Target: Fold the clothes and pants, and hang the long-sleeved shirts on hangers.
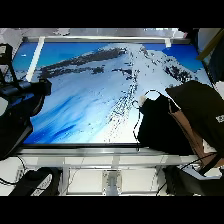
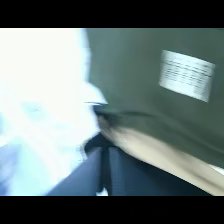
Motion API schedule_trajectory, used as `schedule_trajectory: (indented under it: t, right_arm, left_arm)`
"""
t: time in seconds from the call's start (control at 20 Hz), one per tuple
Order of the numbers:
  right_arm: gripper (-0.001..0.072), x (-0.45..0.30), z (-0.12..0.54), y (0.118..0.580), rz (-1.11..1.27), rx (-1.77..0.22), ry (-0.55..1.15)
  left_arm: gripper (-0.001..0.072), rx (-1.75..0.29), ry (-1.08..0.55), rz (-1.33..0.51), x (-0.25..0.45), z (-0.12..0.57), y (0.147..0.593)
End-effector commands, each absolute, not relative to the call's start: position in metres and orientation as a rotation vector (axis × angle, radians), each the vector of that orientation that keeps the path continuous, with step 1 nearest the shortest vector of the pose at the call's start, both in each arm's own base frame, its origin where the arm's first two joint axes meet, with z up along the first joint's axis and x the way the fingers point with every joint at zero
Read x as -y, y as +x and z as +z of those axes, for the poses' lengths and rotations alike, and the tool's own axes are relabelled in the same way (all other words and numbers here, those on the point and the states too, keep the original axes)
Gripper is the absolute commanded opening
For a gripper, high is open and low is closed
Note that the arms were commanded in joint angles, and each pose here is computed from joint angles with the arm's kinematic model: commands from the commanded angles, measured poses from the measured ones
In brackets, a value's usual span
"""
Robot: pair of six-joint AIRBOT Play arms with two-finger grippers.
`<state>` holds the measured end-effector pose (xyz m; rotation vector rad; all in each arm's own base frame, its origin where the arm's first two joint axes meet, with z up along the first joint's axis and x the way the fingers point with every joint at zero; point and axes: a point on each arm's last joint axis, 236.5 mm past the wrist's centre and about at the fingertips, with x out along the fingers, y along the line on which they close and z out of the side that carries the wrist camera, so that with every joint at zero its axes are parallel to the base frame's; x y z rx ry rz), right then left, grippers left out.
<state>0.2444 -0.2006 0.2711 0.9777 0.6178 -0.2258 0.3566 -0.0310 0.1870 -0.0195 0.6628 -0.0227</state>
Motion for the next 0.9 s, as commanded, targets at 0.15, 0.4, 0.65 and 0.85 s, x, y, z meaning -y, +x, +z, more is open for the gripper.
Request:
schedule_trajectory:
  t: [0.15, 0.4, 0.65, 0.85]
  right_arm:
    - [0.0032, -0.005, 0.31, 0.318, 0.551, -0.693, 0.527]
    - [0.0032, -0.025, 0.225, 0.315, 0.407, -1.03, 0.148]
    - [0.0032, -0.028, 0.225, 0.319, 0.38, -1.028, 0.162]
    - [0.0032, -0.029, 0.223, 0.316, 0.383, -1.044, 0.16]
  left_arm:
    - [0.0694, -0.676, -0.019, -0.02, 0.03, 0.185, 0.355]
    - [0.0694, -0.787, -0.017, -0.008, 0.028, 0.165, 0.337]
    - [0.0694, -0.787, -0.017, -0.008, 0.028, 0.165, 0.337]
    - [0.0693, -0.787, -0.018, -0.009, 0.028, 0.165, 0.337]
